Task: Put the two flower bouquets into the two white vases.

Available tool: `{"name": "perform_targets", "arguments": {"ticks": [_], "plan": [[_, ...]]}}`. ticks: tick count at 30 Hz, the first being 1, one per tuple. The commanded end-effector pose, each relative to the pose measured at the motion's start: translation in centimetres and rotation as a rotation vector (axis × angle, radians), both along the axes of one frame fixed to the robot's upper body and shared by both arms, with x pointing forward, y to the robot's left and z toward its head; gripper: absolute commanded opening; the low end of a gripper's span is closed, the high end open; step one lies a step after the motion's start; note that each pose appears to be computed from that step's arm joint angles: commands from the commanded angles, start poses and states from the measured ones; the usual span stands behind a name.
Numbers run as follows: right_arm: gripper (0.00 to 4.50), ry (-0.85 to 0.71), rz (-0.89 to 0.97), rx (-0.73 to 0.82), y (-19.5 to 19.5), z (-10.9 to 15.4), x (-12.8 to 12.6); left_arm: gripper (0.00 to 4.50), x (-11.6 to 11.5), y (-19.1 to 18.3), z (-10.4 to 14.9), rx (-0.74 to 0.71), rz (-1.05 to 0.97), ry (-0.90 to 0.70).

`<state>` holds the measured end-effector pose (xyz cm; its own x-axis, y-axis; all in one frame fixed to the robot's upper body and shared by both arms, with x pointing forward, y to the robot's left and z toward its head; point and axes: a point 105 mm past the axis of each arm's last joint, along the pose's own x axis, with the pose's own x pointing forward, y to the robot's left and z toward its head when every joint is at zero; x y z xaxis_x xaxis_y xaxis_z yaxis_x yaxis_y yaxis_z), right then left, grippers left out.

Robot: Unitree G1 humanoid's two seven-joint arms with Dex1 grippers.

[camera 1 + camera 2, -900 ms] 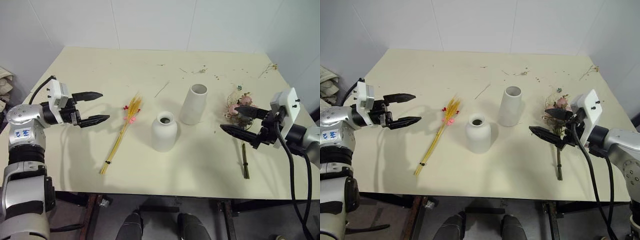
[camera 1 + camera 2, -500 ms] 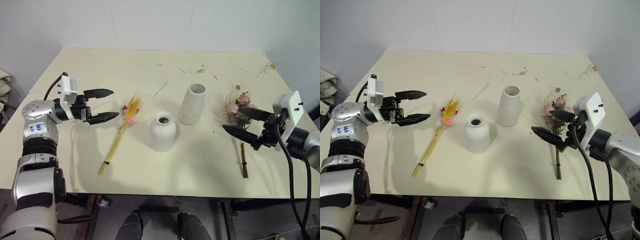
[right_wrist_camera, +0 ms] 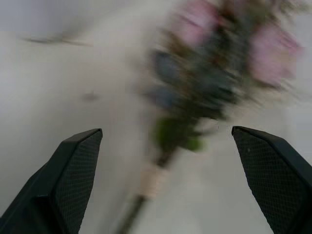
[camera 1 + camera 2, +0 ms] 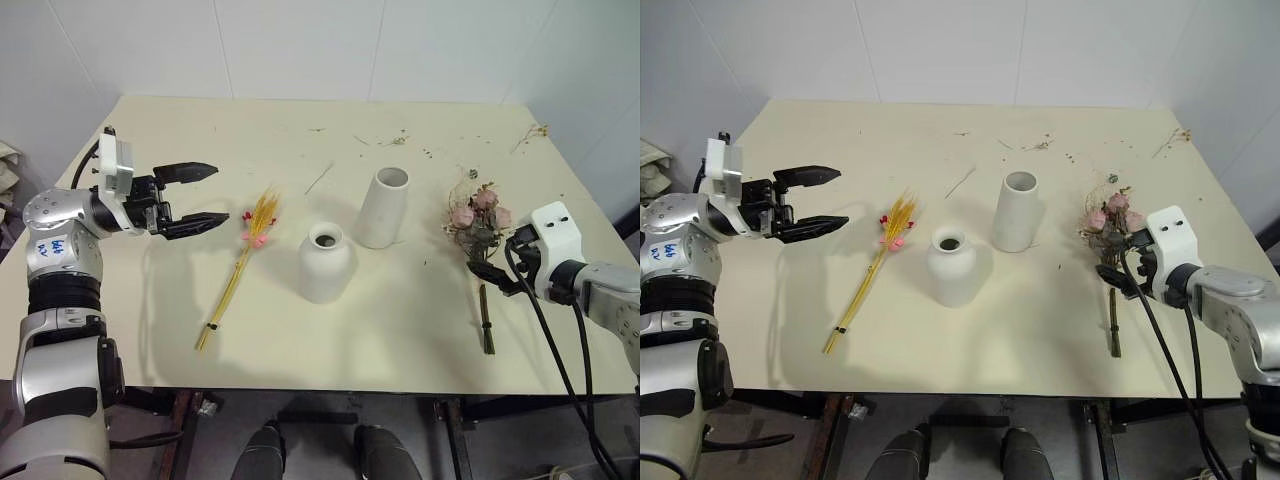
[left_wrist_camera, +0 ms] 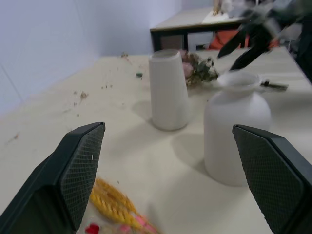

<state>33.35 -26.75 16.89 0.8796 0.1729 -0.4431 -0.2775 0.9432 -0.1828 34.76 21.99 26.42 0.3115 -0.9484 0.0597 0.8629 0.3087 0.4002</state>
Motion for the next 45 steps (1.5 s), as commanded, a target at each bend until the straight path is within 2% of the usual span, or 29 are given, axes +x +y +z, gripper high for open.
{"name": "perform_targets", "arguments": {"ticks": [1, 12, 15, 21, 27, 29, 38, 43, 45], "plan": [[4.5, 0.064, -0.01, 0.004, 0.3, -0.9, 0.1, 4.47, -1.3, 0.4, 1.2, -0.006, -0.003, -0.025], [4.5, 0.146, -0.041, 0.051, 0.9, -3.0, 1.0, 4.47, -3.0, 1.5, 2.8, 0.013, 0.069, -0.02], [3.92, 0.148, -0.079, 0.073, 0.5, -3.0, 1.7, 4.5, -3.0, 1.5, 3.1, 0.012, 0.075, -0.018], [1.93, 0.139, -0.107, 0.075, 0.3, -3.0, 2.1, 4.5, -2.9, 1.3, 3.0, 0.003, 0.084, 0.016], [0.09, 0.04, -0.131, 0.059, 0.0, -1.0, 3.0, 4.5, -2.7, 0.9, 2.9, -0.006, 0.045, 0.068], [0.09, -0.001, -0.134, 0.044, 0.0, -0.2, 3.3, 4.5, -2.6, 0.8, 2.8, -0.006, 0.034, 0.081], [0.09, -0.39, -0.129, -0.015, 0.3, 9.1, 5.4, 4.5, -1.5, -0.5, 3.2, -0.057, -0.028, 0.055], [0.09, -0.694, -0.082, 0.02, 2.8, 14.7, 6.3, 4.5, -1.2, -0.4, 3.5, -0.079, -0.036, 0.03], [0.09, -0.757, -0.054, 0.053, 4.1, 15.8, 6.8, 4.5, -1.1, -0.5, 3.8, -0.092, -0.042, 0.015]]}}
